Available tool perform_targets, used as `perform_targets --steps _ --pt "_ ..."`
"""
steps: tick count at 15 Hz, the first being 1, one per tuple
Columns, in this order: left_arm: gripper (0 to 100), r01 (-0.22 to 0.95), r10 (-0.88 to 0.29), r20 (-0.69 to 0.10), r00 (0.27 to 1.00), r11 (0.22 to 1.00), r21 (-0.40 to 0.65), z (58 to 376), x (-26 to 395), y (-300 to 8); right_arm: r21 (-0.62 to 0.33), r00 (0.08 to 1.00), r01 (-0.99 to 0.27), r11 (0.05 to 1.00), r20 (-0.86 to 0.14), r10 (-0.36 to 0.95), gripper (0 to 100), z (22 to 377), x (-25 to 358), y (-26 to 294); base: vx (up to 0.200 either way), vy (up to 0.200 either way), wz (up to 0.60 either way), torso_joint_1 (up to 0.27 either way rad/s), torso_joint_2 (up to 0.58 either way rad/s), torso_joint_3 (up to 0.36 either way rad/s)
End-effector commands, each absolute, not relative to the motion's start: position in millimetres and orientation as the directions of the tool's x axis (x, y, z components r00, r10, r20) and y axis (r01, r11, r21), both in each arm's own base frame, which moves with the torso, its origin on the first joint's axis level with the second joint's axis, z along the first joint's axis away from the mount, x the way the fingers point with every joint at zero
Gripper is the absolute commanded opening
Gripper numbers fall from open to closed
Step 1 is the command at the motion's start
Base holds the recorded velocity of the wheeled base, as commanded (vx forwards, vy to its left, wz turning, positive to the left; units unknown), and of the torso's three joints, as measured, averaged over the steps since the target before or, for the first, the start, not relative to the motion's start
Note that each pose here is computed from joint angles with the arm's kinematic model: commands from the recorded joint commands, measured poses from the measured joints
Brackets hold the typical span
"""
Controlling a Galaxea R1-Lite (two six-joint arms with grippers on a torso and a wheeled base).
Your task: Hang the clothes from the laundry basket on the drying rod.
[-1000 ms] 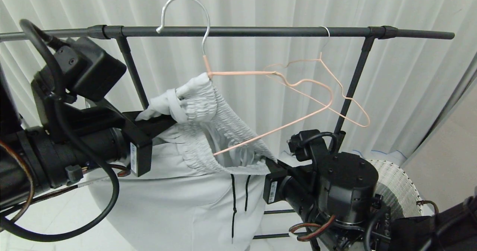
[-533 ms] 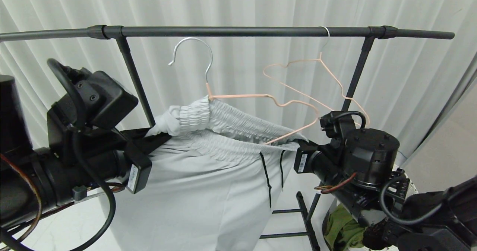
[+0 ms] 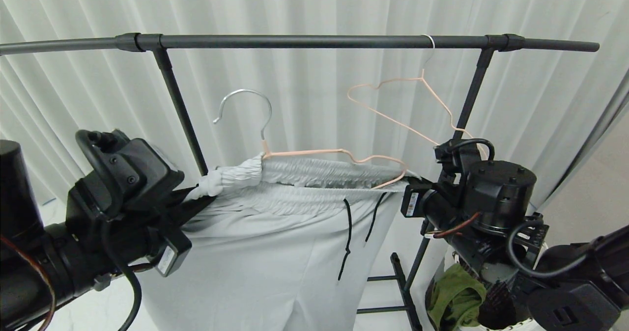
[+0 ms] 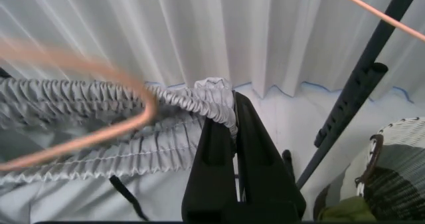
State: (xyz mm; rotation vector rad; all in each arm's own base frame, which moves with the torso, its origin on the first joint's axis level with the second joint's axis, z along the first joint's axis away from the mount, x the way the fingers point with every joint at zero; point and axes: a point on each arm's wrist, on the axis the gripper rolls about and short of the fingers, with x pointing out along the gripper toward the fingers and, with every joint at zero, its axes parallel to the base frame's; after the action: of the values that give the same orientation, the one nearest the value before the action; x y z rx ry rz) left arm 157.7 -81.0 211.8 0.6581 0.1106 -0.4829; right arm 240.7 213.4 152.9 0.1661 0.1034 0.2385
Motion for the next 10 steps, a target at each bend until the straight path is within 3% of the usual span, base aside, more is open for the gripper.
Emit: perform_targets --steps 1,10 --pt "0 0.471 -0.390 -0.268 0.881 0.666 0.579 203.5 150.9 -76.8 0.167 0.967 -0.225 0.960 -0.079 0.241 0 153.9 240.8 212.7 0.000 0.000 0.00 0.000 0.00 0.000" --pt "0 0.522 -0.375 -0.365 0.852 0.561 0.643 178.8 151.8 -77.5 0.082 0.939 -0.340 0.937 -0.030 0.344 0 163.3 218.9 232.1 0.000 0.000 0.00 0.000 0.00 0.000"
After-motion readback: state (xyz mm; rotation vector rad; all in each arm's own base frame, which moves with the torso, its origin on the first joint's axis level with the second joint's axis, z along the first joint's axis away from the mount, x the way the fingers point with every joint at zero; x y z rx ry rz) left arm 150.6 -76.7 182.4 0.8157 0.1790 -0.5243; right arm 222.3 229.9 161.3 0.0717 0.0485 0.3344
